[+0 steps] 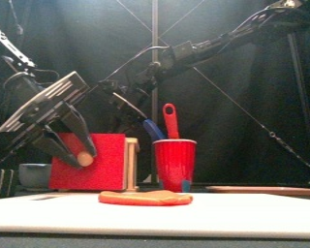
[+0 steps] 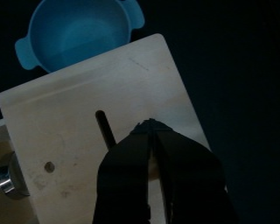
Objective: Get the cutter from the drawer then cut the dough then place the extra dough in the bowl
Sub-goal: Open the drawer
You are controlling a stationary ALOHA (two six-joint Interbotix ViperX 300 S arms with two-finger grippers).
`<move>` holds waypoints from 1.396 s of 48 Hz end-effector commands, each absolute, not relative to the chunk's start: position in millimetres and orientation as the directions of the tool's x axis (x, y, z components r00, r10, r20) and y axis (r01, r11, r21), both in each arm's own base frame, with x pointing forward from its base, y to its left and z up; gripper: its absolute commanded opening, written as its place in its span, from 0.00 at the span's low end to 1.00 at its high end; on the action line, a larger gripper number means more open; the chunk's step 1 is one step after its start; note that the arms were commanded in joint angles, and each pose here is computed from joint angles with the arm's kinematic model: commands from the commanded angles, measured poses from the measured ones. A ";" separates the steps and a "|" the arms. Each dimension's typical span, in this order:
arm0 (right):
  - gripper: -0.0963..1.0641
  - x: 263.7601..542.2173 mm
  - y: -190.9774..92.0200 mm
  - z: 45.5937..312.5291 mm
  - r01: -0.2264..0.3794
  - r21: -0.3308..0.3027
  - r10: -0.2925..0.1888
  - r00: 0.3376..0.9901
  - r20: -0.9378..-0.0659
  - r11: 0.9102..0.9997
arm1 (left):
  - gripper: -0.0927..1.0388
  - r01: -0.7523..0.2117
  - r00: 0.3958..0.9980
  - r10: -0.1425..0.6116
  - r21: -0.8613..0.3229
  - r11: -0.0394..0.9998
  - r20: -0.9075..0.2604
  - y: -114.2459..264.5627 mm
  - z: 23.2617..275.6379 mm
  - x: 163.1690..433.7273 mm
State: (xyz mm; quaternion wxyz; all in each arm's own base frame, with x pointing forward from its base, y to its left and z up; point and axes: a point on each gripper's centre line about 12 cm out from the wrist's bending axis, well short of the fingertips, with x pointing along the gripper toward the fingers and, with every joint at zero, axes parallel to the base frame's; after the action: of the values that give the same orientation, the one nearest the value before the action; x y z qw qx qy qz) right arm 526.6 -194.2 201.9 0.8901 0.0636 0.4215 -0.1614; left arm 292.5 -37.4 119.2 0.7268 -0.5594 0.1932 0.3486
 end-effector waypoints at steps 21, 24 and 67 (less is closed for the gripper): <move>0.11 525.6 -194.5 208.2 0.346 -0.018 -0.235 0.599 -0.765 0.938 | 0.54 -0.720 0.684 0.277 -0.686 0.106 -0.675 -48.4 120.7 301.5; 0.11 525.0 -194.4 208.0 0.345 -0.020 -0.236 0.598 -0.766 0.938 | 0.54 -0.726 0.677 0.278 -0.680 0.100 -0.682 -48.4 118.8 298.7; 0.11 535.8 -187.6 230.0 0.322 -0.030 -0.242 0.644 -0.726 0.946 | 0.75 -0.645 0.763 0.209 -0.742 0.181 -0.612 -65.7 146.3 290.1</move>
State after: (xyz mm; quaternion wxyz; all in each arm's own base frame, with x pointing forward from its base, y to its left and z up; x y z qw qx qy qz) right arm 532.5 -190.1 206.9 0.8945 0.0565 0.4149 -0.1567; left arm 289.5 -64.7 135.5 0.7383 -0.5687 0.2022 0.3010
